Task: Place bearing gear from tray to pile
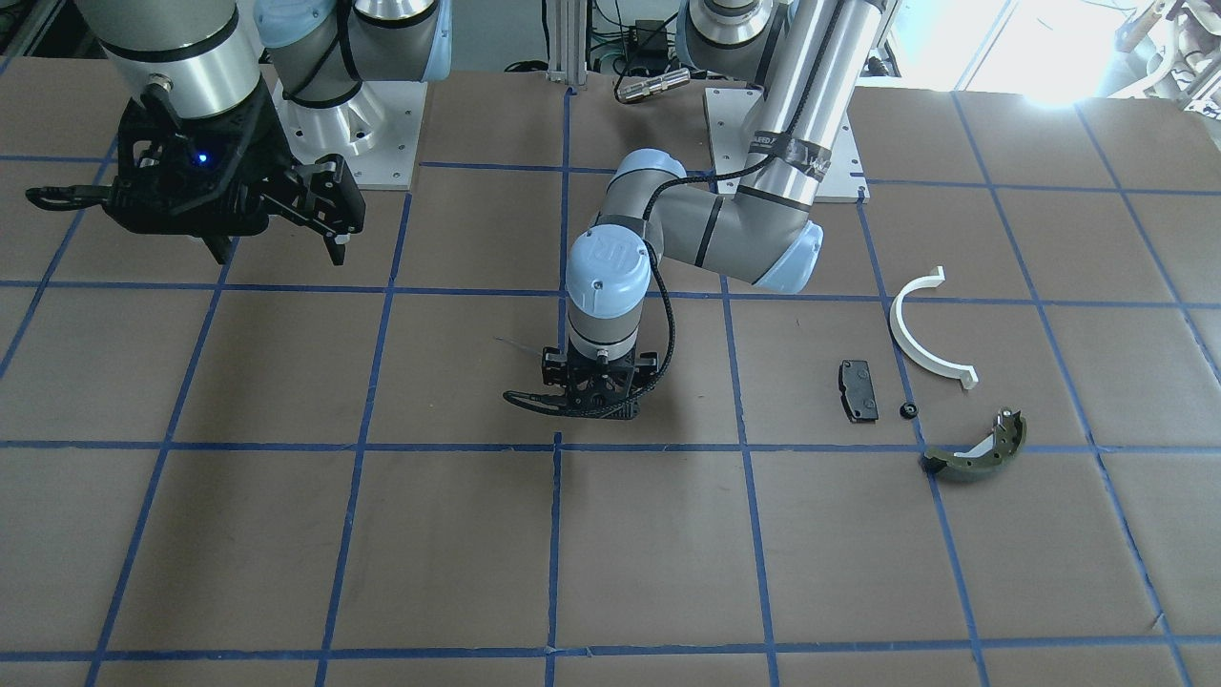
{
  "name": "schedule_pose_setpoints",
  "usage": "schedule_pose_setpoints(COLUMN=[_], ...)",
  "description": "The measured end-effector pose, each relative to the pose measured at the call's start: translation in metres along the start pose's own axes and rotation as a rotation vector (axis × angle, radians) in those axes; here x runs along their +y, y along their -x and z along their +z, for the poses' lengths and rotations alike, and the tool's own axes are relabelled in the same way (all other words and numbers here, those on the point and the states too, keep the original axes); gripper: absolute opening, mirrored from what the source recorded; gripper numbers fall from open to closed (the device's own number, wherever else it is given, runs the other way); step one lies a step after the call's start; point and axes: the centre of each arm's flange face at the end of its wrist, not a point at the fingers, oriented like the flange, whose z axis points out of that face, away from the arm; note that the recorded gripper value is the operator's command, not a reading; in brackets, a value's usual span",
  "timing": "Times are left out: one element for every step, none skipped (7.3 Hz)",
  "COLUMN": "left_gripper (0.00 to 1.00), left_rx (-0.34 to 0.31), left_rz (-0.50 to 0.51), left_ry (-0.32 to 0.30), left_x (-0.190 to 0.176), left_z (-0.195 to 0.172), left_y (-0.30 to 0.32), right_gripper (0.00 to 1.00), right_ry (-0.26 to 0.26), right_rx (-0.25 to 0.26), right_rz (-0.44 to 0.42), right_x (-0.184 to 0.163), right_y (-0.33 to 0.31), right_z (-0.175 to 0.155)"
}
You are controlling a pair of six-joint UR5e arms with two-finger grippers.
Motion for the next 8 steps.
schedule_pose_setpoints(left_gripper=[0.23,0.1,0.05,0.04,0.04,0.04,0.04,0.04], left_rx=[0.001,0.002,0.004,0.005,0.008,0.01,0.009,0.003], left_rz=[-0.005,-0.007,-0.009,-0.01,-0.012,-0.01,0.002,0.029], left_ry=[-0.003,-0.004,-0.005,-0.008,-0.014,-0.021,-0.031,-0.035], left_x=[0.0,-0.001,-0.001,-0.002,-0.002,-0.003,-0.007,-0.015], left_z=[0.0,0.0,-0.001,-0.003,-0.006,-0.011,-0.017,-0.023], left_y=[0.0,0.0,0.0,0.0,0.001,0.002,0.008,0.027], right_gripper=[0.99,0.98,0.98,0.98,0.98,1.0,1.0,1.0], right_ry=[-0.004,-0.006,-0.007,-0.005,-0.003,-0.006,-0.016,-0.027], right_rx=[-0.004,-0.004,-0.005,-0.006,-0.024,-0.054,-0.069,-0.074], right_rz=[-0.016,-0.033,-0.042,-0.044,-0.037,-0.022,-0.009,-0.002], right_x=[0.0,0.0,0.0,0.0,0.0,-0.001,0.001,0.003], right_y=[0.0,0.0,-0.001,-0.001,-0.003,-0.006,-0.008,-0.009], right_z=[0.006,0.009,0.01,0.011,0.011,0.01,0.006,0.001])
